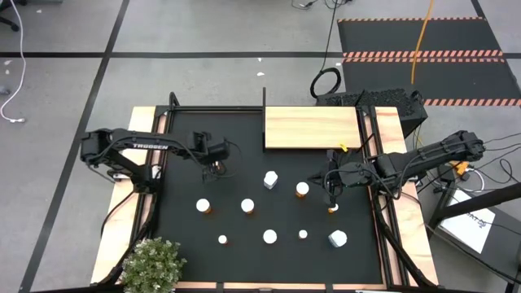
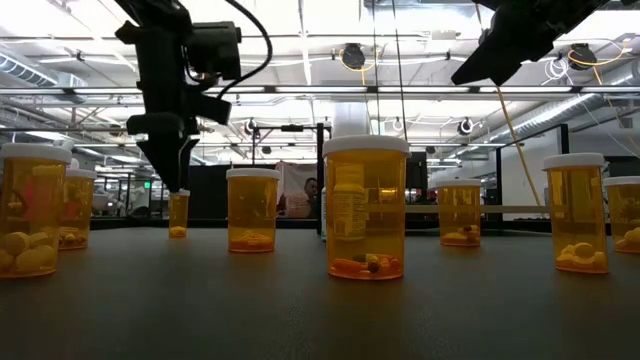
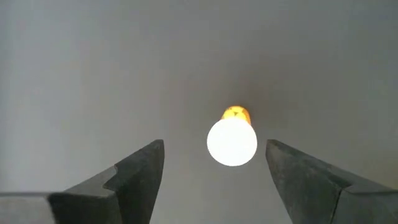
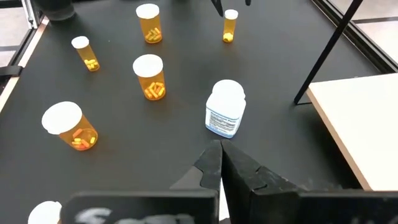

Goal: Pick and place medicine bottles onto shelf by color
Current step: Put the small orange pill bottle on the shelf

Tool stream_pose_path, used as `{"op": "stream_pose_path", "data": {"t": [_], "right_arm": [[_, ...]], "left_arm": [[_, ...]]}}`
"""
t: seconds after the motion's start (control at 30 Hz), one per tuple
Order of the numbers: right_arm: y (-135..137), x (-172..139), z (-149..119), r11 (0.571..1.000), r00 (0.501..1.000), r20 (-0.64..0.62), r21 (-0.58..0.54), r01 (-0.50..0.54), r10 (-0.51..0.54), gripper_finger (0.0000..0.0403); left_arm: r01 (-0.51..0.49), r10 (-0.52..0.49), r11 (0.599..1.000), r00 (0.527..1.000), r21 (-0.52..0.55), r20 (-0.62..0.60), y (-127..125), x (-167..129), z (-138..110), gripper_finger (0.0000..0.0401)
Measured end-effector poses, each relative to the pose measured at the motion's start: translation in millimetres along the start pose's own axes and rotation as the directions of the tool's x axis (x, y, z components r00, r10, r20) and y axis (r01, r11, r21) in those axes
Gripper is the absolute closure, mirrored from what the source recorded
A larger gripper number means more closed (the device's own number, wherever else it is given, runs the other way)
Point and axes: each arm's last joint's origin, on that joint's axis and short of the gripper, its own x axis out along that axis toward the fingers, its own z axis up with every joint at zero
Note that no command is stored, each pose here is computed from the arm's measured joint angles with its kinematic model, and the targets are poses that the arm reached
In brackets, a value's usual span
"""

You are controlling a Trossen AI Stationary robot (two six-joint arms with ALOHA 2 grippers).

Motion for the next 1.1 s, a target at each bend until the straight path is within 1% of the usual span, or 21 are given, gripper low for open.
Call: {"op": "stream_pose_path", "data": {"t": [0.37,0.53,0.83,0.93,1.1], "right_arm": [[0.0,0.0,0.1,1.0,1.0,0.001,0.0,0.0,0.0,0.0403],[0.0,0.0,0.1,1.0,1.0,0.001,0.0,0.0,0.0,0.0403],[0.0,0.0,0.1,1.0,1.0,0.001,0.0,-0.001,0.001,0.0403],[0.1,0.0,0.1,1.0,1.0,0.001,-0.003,-0.001,0.001,0.0403],[0.1,0.0,0.1,1.0,1.0,0.001,-0.003,-0.001,0.001,0.0403]], "left_arm": [[0.008,-0.008,1.0,1.0,0.01,0.02,-1.4,1.4,2.9,0.0116],[0.044,-0.044,0.999,0.998,0.008,0.039,-2.5,1.3,4.7,0.0116],[0.045,-0.045,0.999,0.999,0.008,0.004,-5.5,16.0,-7.1,0.0118],[0.047,-0.047,0.999,0.999,0.007,0.009,-7.8,16.4,-7.1,0.0131],[0.047,-0.048,0.999,0.998,0.022,0.038,-10.4,15.9,-4.3,0.0173]]}}
